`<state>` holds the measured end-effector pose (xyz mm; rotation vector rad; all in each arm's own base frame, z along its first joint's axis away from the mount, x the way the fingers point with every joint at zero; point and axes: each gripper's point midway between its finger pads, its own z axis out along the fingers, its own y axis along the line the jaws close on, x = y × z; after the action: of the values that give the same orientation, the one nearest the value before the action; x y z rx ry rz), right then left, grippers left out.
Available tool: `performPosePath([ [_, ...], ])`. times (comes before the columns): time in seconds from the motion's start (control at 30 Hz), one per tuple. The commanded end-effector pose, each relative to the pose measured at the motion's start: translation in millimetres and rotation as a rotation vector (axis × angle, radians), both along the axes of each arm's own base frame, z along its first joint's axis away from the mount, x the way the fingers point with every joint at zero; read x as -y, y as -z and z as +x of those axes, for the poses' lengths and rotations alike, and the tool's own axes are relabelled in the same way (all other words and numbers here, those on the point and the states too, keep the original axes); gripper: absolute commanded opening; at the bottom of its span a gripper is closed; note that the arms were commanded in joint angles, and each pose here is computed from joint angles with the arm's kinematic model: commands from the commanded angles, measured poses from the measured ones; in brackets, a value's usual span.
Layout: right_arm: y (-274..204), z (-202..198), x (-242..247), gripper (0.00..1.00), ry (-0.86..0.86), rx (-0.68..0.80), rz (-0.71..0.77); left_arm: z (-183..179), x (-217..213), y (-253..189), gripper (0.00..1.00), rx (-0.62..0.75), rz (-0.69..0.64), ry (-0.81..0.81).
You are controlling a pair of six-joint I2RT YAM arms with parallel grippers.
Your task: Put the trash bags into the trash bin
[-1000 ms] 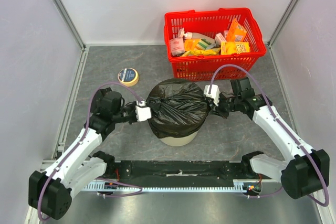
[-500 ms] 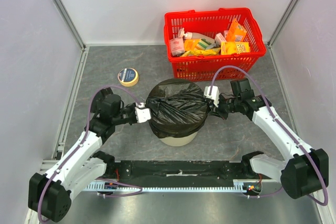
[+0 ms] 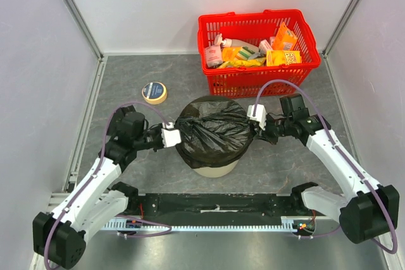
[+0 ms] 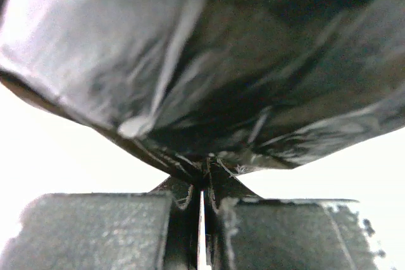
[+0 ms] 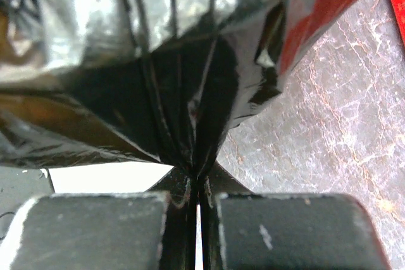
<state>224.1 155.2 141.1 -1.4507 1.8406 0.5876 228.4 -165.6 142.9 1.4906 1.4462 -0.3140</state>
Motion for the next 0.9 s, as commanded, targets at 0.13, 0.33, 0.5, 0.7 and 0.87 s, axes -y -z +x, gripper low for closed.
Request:
performPosePath([
  [0.13,-17,-14,19,0.00,0.026,-0.038,-0.082,-39,-4,-23,0.02,-0.197,0.006,0.035],
  [0.33,-25,-15,26,0.00,0.029,-0.021,-0.115,-50,-3,-47,0.02,-0.194,-0.001,0.069],
  [0.5,-14,-17,33,0.00,0.039,-0.023,-0.158,-61,-7,-43,0.02,-0.218,0.022,0.088],
  [0.7,1,-8,41,0.00,0.096,-0.014,-0.195,-77,-14,-20,0.02,-0.264,0.050,0.092],
  [0.87,15,-2,41,0.00,0.134,-0.052,-0.199,-75,-16,0,0.02,-0.276,0.069,0.078],
])
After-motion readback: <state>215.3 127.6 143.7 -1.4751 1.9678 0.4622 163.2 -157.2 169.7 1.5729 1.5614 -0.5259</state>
